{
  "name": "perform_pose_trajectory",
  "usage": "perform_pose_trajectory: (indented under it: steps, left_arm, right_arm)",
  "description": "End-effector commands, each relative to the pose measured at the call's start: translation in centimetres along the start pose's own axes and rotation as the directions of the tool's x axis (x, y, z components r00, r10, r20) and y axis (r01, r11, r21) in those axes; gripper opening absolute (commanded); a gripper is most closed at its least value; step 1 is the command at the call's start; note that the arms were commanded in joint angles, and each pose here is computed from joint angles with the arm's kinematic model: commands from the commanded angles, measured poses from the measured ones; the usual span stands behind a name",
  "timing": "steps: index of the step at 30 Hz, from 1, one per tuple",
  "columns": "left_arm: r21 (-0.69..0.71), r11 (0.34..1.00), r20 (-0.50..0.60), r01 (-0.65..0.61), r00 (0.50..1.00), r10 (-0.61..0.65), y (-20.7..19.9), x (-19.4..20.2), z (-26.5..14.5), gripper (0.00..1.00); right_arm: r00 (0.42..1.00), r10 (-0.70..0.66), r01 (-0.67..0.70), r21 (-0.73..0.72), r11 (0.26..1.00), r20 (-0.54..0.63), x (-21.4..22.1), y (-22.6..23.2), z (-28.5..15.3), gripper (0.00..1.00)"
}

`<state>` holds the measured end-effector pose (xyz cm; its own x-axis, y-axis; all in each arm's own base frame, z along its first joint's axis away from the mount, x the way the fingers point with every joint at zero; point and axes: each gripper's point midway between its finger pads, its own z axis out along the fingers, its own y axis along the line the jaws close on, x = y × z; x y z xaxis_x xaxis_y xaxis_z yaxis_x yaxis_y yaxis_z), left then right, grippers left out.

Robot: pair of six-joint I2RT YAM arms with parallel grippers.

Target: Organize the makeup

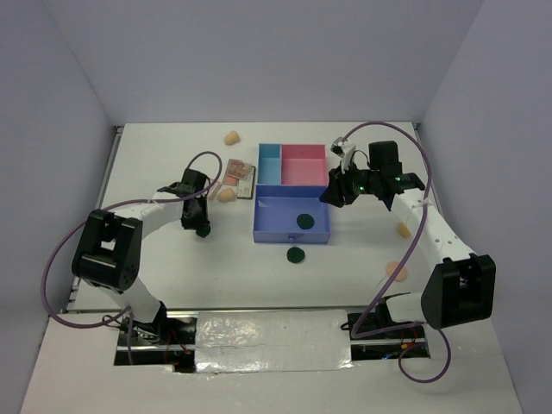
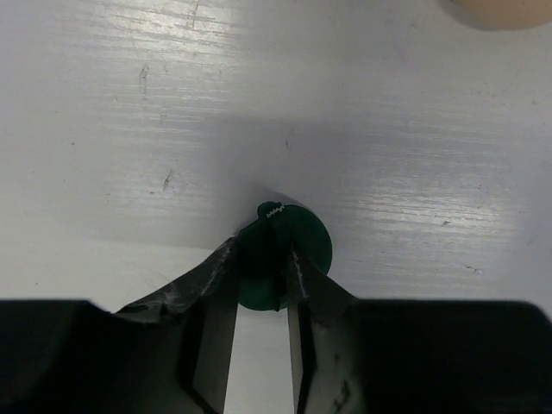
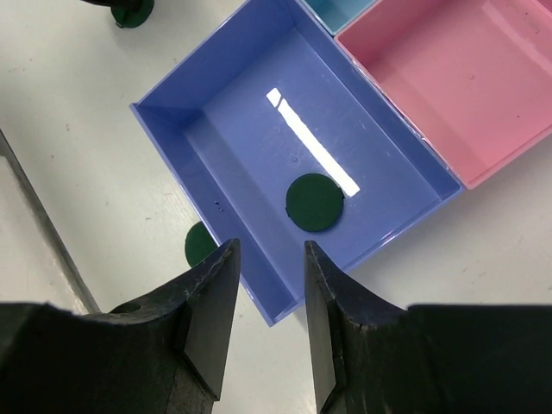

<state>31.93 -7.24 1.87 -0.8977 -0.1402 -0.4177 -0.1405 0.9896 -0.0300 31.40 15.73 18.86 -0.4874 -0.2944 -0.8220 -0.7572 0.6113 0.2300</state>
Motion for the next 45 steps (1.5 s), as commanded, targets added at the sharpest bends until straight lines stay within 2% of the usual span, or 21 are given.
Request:
perform_pose_trajectory:
  steps: [1,3,4,7,9,11,14,18,23,29,34,40,45]
  left_arm:
    - [-0.021,1.000,-0.021,-0.023,1.000,0.023,0.2,0.4,0.6,0.35]
    - [-0.022,0.999,-0.026,-0.026,0.999,0.025,0.2,0.7,0.7,0.28]
    - [-0.019,1.000,-0.021,-0.025,0.999,0.024,0.1,0.5,0.6,0.20]
    - [-0.012,1.000,0.011,-0.019,1.000,0.019,-0.1,-0.2,-0.3,0.05]
    - [0.015,1.000,0.063,-0.014,0.998,0.013,-0.7,-1.4,-1.9,0.00]
    - [0.073,0.997,0.100,-0.019,0.995,0.012,-1.8,-2.1,-3.2,0.00]
    - [0.278,0.960,0.199,-0.040,0.980,-0.017,-5.1,-3.4,-6.2,0.00]
    - [0.487,0.868,0.290,-0.095,0.955,-0.059,-9.0,-4.0,-10.4,0.00]
    - [0.624,0.759,0.350,-0.186,0.935,-0.058,-13.8,-4.0,-14.2,0.00]
    - [0.690,0.669,0.408,-0.276,0.912,-0.045,-19.1,-5.2,-17.0,0.00]
    - [0.695,0.648,0.404,-0.312,0.915,0.007,-22.8,-5.7,-16.3,0.00]
    - [0.691,0.642,0.398,-0.333,0.916,0.048,-26.3,-6.2,-14.9,0.02]
    - [0.642,0.696,0.368,-0.321,0.926,0.088,-27.3,-6.3,-12.4,0.02]
  right_arm:
    - [0.998,-0.037,0.036,0.005,0.999,0.060,-1.5,0.1,-0.6,0.43]
    - [0.998,-0.035,0.035,0.006,0.999,0.059,-1.5,0.1,-0.7,0.43]
    - [0.998,-0.034,0.034,0.007,0.999,0.060,-1.5,0.0,-0.7,0.43]
    - [0.997,-0.036,0.035,0.011,0.999,0.063,-1.6,0.0,-0.9,0.43]
    - [0.997,-0.031,0.030,0.016,0.999,0.065,-1.6,-0.1,-1.0,0.43]
    - [0.997,-0.031,0.030,0.019,0.999,0.069,-1.6,-0.2,-1.1,0.43]
    - [0.997,-0.028,0.027,0.017,0.999,0.073,-1.6,-0.3,-1.2,0.43]
    - [0.997,-0.018,0.018,0.007,1.000,0.074,-1.5,-0.3,-1.1,0.43]
    - [0.998,-0.011,0.013,-0.022,1.000,0.070,-1.5,0.0,-0.9,0.44]
    - [0.996,-0.037,0.050,-0.152,0.987,0.085,-1.2,2.4,-1.1,0.48]
    - [0.992,-0.087,0.103,-0.193,0.976,0.094,-0.8,3.6,-1.6,0.57]
    - [0.990,-0.103,0.120,-0.178,0.977,0.099,-0.6,3.7,-1.9,0.57]
    - [0.990,-0.109,0.122,-0.147,0.982,0.092,-0.2,3.2,-1.8,0.57]
